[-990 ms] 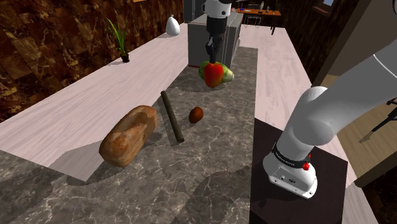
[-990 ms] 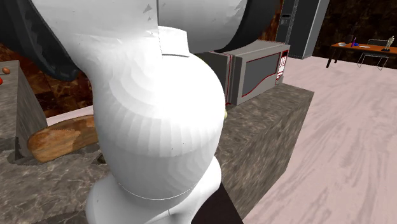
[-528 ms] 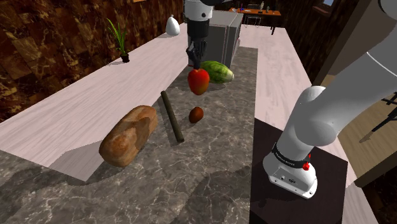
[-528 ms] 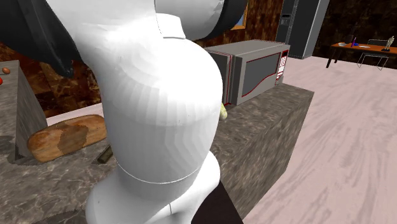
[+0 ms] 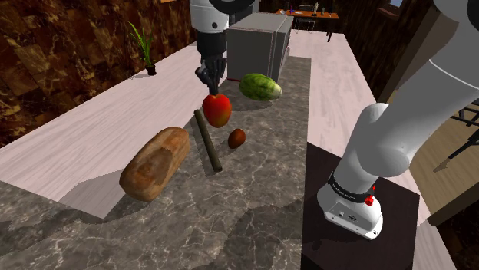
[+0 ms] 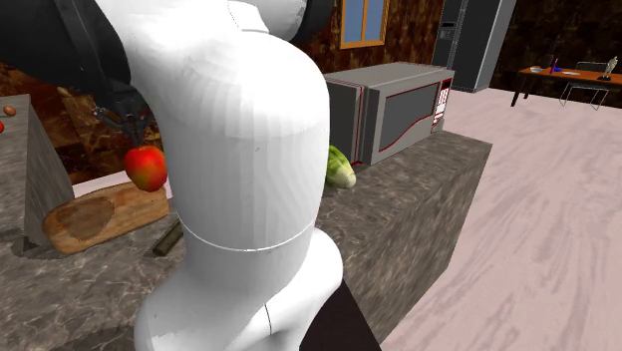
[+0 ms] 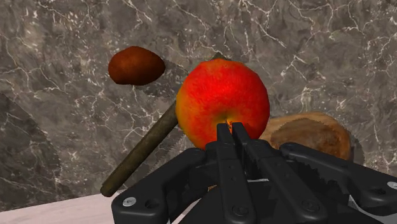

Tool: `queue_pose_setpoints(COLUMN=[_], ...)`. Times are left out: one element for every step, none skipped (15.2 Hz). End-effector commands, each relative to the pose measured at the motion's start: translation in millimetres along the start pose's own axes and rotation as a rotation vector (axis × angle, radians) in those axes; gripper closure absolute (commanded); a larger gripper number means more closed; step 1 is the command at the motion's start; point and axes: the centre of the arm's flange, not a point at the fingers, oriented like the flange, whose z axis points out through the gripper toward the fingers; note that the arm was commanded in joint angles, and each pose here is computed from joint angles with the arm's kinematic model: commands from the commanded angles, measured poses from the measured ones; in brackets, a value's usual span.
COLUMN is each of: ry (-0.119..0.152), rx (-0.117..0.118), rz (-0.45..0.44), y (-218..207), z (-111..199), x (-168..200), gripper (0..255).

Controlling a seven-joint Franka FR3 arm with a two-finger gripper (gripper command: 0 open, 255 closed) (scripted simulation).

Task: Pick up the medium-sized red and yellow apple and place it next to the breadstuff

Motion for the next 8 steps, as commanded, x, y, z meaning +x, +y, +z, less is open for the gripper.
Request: queue_pose_setpoints(ry=[0.0, 0.0, 0.0, 0.0, 0.0, 0.0, 0.0, 0.0], rx=[0.001, 0.001, 0.001, 0.001, 0.001, 0.001, 0.001, 0.001], rz=[0.001, 0.001, 0.001, 0.001, 0.001, 0.001, 0.001, 0.001], y=[-27.1, -39.6, -52.1, -64.6, -76.5, -76.5, -76.5, -76.5], z=[-1.8, -1.7, -1.6, -1.5, -1.5, 3.8, 9.1, 14.4], x=[9.6, 13.8, 18.0, 22.2, 26.2, 26.1, 26.0, 25.8], gripper=[255, 255, 255, 255, 255, 255, 255, 255])
